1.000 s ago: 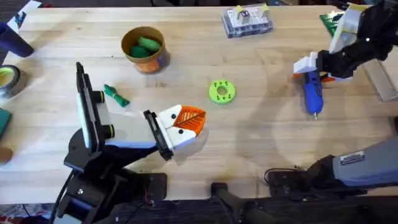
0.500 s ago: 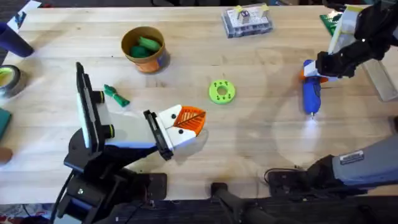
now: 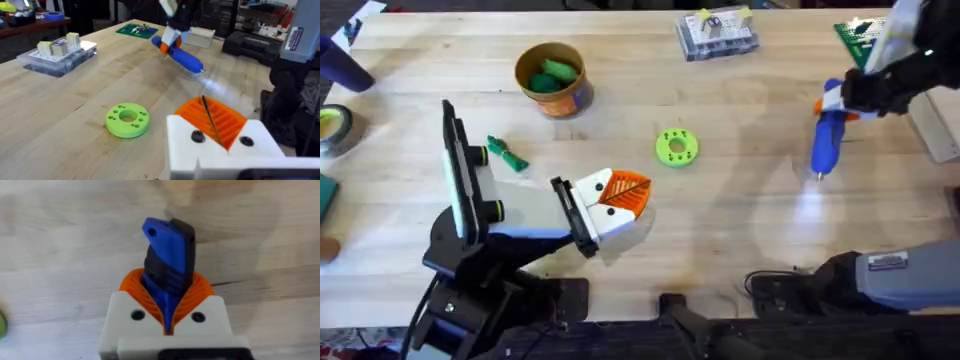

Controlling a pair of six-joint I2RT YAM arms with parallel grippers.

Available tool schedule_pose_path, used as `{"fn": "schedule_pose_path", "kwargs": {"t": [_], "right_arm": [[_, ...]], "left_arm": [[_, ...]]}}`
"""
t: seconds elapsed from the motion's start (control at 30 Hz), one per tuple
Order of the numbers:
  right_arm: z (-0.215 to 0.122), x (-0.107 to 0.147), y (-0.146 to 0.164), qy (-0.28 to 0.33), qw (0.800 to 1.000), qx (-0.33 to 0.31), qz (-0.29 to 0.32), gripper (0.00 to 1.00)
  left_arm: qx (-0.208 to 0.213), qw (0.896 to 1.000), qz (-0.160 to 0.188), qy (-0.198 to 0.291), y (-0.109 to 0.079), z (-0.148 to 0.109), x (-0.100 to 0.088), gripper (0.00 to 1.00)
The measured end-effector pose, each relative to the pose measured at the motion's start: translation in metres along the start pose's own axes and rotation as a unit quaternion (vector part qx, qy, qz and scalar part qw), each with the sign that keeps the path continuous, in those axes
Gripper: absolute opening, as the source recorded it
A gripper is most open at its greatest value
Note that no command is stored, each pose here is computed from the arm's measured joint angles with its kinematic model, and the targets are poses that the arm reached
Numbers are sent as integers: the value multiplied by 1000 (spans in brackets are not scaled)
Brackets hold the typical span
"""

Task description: Pick up the gripper from the table and insert it into the empty holder that is missing its gripper. Then pick up a screw, insert it into the mounting hole, and use the screwdriver to tighten it. Finally, clean up the table by picking up the vegetable and placing it into the bucket.

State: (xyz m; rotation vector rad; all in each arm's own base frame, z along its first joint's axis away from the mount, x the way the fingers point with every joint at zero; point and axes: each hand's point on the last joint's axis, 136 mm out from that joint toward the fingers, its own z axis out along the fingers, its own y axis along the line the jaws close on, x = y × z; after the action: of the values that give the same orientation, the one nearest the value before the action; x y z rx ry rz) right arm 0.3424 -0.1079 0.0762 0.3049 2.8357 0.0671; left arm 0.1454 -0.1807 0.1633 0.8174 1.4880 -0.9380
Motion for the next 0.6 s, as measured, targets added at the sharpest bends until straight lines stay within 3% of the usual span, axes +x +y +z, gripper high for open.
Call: {"fn": "schedule_pose_path", "kwargs": {"t": [0.27, 0.6], "right_arm": [[-112, -48, 9, -199, 980, 24, -21, 26], [-188, -62, 71, -374, 923, -26, -92, 26]], "left_arm": [[0, 1000, 0, 0, 0, 0, 0, 13], [0, 1000, 0, 0, 0, 0, 0, 13]]}}
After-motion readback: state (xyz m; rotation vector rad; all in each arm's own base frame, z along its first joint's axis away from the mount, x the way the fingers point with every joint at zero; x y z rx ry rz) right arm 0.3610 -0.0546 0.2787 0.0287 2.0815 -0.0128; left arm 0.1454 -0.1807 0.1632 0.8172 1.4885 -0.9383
